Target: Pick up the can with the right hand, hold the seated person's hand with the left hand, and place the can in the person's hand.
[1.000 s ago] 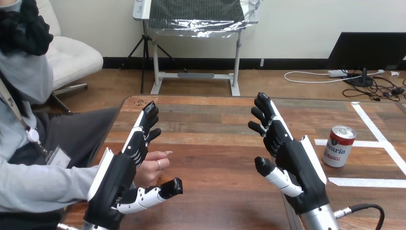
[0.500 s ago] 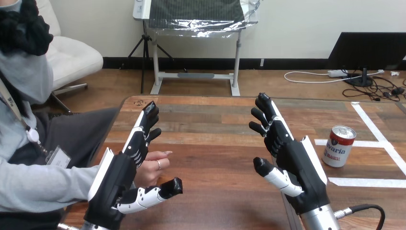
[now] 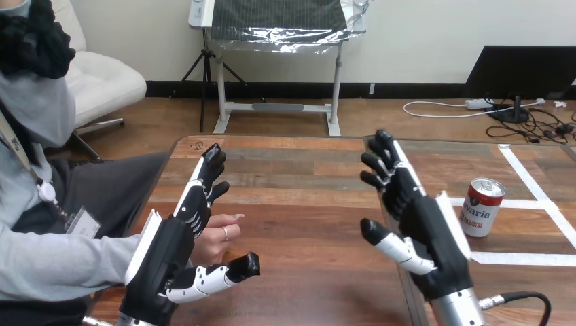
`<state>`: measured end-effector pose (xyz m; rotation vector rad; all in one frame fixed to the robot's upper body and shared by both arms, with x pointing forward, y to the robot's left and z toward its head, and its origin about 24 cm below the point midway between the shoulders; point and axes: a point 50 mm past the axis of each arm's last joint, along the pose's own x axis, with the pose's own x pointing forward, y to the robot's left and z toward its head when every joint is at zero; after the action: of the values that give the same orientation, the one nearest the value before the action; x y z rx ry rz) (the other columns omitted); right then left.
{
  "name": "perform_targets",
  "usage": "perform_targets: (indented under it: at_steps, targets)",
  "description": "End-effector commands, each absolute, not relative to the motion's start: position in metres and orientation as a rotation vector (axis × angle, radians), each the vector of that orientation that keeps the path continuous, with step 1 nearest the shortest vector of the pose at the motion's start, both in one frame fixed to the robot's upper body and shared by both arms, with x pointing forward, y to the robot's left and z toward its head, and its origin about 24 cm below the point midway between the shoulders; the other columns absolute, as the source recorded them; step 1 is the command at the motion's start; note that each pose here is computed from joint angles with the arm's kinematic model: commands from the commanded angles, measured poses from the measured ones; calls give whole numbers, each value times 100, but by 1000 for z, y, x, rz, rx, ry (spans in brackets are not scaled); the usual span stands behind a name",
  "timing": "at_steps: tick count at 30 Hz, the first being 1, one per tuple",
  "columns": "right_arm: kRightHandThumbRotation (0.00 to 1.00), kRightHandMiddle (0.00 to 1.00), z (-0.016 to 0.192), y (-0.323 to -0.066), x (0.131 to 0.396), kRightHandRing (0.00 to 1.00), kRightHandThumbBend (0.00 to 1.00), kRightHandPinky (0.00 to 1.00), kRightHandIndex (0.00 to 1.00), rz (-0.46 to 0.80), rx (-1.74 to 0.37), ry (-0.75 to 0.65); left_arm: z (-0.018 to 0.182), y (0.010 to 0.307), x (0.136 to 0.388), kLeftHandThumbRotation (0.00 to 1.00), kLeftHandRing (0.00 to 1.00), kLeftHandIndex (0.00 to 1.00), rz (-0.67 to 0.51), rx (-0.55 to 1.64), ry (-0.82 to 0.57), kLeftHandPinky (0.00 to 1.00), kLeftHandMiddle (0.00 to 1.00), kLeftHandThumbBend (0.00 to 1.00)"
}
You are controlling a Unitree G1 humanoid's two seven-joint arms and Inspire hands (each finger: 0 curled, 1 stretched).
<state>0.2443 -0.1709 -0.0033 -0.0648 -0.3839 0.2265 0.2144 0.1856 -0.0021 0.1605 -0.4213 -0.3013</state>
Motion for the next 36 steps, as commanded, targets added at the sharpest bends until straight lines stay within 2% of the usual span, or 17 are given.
perform_targets:
  at_steps: [1,11,23,36]
  targets:
    - [59,94,28,-184,266,90,100,84,94,149,-71,-523,17,183,232,50,99,100,-310,164,-514,93,100,100]
    - [57,91,40,-199,273,87,100,78,91,71,-84,-558,17,184,232,47,99,100,-310,163,-518,93,100,100]
    - [54,91,54,-217,280,88,100,82,94,1,-103,-602,17,186,233,44,100,100,-307,152,-517,93,100,100]
    - [53,91,66,-233,285,89,100,84,93,-81,-170,-625,17,188,233,46,99,100,-295,164,-519,93,100,100]
